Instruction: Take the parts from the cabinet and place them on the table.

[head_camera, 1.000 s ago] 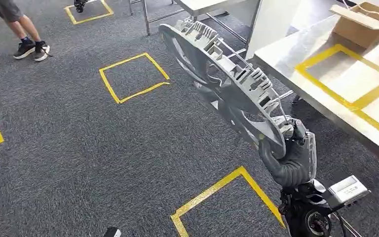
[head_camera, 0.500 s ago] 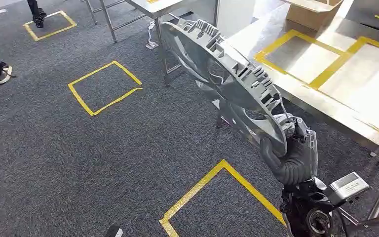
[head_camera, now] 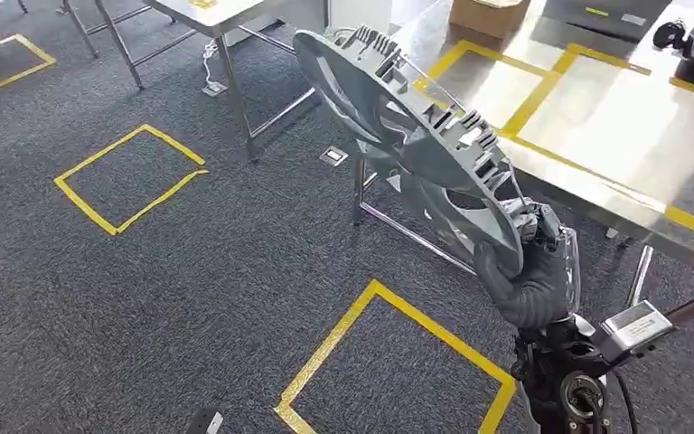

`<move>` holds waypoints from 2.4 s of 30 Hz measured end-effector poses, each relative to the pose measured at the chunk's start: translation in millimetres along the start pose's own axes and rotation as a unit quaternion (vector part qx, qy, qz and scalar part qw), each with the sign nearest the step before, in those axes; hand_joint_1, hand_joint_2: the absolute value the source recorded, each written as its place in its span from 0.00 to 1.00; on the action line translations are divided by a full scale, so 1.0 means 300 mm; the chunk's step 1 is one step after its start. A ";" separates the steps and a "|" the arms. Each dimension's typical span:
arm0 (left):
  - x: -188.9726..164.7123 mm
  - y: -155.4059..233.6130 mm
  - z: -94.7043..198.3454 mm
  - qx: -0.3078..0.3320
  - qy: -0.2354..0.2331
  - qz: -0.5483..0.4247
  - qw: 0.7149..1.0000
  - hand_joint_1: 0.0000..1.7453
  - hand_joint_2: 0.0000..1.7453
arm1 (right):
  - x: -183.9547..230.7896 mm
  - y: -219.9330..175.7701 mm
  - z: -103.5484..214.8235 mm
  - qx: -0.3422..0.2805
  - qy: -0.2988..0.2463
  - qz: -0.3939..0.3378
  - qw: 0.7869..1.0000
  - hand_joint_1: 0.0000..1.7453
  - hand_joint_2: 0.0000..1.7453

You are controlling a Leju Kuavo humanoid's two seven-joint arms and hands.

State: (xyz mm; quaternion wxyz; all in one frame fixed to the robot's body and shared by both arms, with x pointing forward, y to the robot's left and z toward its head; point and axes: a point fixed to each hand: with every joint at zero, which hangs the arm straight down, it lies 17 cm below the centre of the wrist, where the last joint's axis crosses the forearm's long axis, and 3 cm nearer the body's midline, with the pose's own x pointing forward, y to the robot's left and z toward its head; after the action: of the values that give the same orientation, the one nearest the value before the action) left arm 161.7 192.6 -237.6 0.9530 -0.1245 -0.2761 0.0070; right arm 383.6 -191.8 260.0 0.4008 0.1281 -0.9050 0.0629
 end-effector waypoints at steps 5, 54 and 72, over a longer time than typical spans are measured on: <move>0.009 0.004 -0.002 0.001 -0.003 0.001 1.000 0.00 1.00 | -0.008 0.003 -0.007 0.004 0.000 -0.004 1.000 1.00 1.00; 0.018 -0.006 -0.005 -0.003 -0.005 0.000 1.000 0.00 1.00 | -0.009 0.012 -0.070 0.004 -0.012 -0.010 1.000 1.00 1.00; 0.009 -0.015 -0.004 -0.004 -0.001 0.002 1.000 0.00 1.00 | -0.004 0.011 -0.090 0.006 -0.016 -0.005 1.000 1.00 1.00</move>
State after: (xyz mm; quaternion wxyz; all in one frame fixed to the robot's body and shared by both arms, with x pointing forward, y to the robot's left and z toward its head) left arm 164.5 188.3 -236.2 0.9523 -0.1292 -0.2765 0.0073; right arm 402.6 -182.5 277.2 0.3860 0.1364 -0.9101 0.0646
